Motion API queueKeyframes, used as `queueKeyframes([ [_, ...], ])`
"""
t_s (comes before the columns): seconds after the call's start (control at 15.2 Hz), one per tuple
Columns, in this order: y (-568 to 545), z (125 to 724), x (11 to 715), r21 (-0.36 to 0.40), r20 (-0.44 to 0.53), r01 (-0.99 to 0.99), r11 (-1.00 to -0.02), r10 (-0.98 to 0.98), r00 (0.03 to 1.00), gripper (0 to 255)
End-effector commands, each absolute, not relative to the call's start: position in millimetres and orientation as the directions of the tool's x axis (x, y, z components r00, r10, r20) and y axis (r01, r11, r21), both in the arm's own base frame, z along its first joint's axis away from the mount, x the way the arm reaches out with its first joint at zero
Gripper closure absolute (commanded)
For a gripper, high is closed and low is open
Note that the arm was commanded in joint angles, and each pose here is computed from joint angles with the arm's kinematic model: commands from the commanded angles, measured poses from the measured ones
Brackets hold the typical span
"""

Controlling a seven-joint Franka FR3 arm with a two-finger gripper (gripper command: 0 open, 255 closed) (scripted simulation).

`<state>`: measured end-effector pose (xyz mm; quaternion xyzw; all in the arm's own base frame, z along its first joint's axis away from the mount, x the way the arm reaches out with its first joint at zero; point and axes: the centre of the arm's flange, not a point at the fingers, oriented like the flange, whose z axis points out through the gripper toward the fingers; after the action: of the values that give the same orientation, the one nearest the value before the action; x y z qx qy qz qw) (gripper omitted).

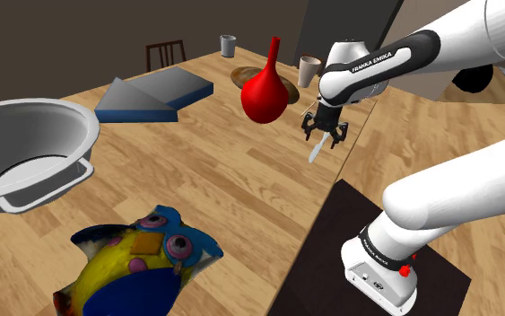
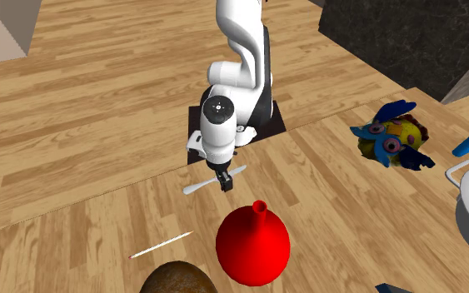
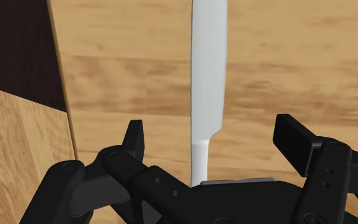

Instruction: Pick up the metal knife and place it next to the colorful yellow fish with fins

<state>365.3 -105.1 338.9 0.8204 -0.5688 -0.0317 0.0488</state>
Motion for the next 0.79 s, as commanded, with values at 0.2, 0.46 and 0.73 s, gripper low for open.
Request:
queueKeyframes([
  [0.2, -105.1, 338.6, 365.3, 0.116, 0.004, -0.930, -0.348, -0.936, 0.351, 255],
  [0.46, -105.3, 338.6, 365.4, 0.116, 0.004, -0.930, -0.348, -0.936, 0.351, 255],
  [0.73, -104.8, 338.1, 365.1, 0.116, 0.004, -0.930, -0.348, -0.936, 0.351, 255],
])
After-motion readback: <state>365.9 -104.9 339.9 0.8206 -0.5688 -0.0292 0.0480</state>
